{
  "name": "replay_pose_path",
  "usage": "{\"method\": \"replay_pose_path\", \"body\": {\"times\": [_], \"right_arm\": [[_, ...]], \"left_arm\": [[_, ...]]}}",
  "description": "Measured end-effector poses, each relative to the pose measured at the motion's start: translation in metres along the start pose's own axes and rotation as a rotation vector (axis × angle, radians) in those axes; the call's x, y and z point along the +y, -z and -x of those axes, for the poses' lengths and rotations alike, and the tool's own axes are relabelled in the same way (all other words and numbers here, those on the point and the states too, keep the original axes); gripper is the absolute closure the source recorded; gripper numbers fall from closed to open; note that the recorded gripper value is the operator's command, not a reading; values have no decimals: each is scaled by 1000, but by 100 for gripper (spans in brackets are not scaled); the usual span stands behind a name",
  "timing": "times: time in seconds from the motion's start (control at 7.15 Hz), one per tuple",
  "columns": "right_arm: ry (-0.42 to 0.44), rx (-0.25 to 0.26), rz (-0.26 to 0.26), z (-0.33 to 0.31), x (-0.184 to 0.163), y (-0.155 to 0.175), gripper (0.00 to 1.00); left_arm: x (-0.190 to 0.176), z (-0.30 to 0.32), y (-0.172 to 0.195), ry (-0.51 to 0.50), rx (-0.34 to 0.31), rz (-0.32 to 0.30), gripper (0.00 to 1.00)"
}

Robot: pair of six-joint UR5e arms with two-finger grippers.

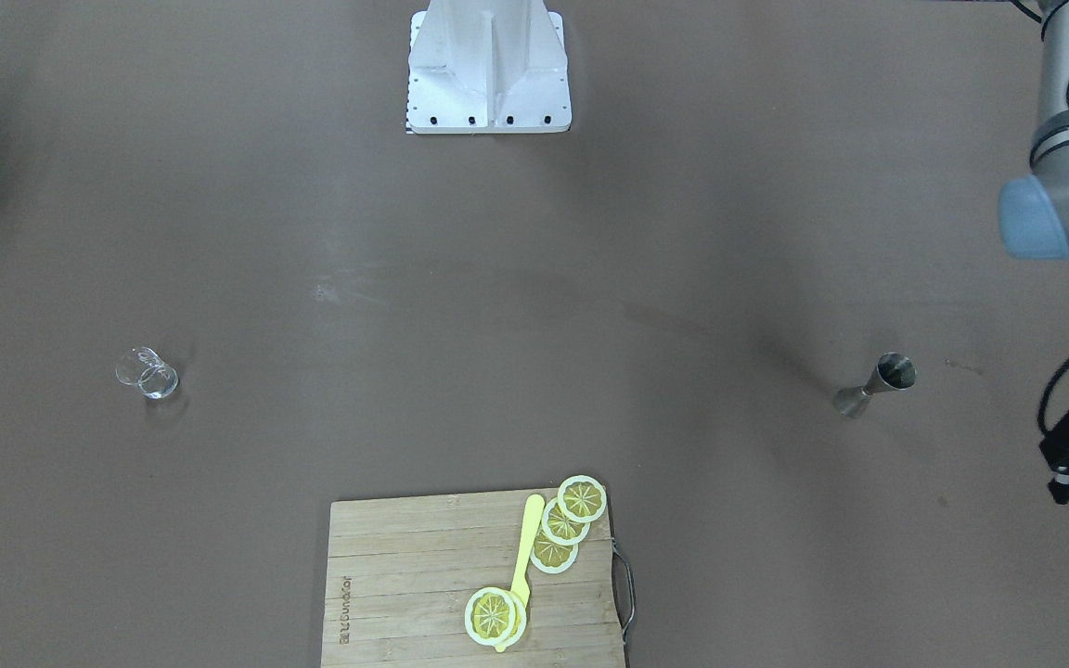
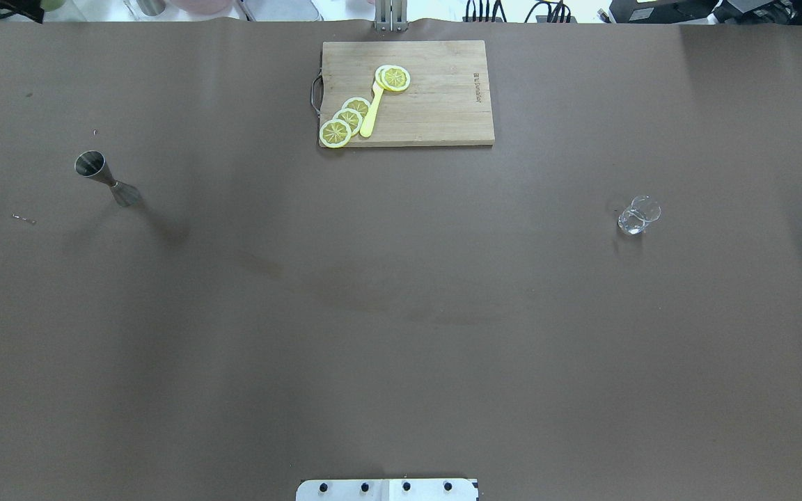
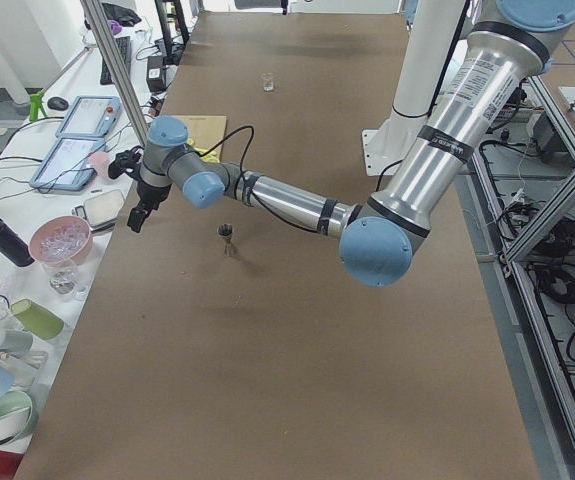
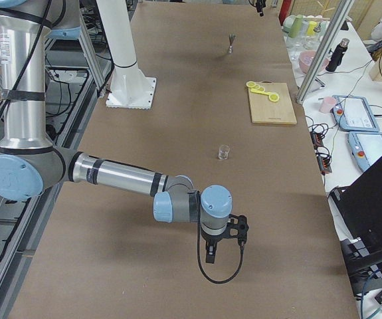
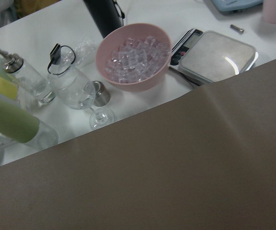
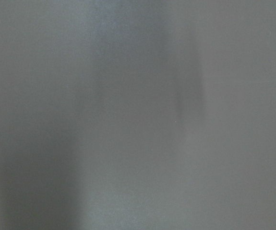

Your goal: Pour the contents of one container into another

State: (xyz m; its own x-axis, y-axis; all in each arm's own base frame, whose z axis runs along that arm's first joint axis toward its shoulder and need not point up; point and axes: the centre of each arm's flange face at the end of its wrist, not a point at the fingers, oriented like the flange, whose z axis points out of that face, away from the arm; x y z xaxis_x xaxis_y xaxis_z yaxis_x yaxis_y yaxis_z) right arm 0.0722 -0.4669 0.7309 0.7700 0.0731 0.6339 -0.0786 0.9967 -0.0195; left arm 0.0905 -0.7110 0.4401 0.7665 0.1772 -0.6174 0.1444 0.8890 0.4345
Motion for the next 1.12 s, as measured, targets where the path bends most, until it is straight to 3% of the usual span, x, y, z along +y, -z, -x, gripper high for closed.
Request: {"method": "replay_pose_path", "body": {"times": [0.14,0.42,0.7,0.84,1.12], "right_arm": [[0,-1,0,0,0,0,0],[0,-7,0,1,0,0,0],[0,-8,1,1,1,0,0],[-1,-9,2,0,1,0,0],[-1,-9,2,0,1,-1,0]], "left_arm": [[15,48,11,75,21,38,0],[105,131,12,209,21,131,0],[186,191,6,346,19,264,0],[215,213,3,394,5,329,0],[242,232,2,437,-4,398,0]]}}
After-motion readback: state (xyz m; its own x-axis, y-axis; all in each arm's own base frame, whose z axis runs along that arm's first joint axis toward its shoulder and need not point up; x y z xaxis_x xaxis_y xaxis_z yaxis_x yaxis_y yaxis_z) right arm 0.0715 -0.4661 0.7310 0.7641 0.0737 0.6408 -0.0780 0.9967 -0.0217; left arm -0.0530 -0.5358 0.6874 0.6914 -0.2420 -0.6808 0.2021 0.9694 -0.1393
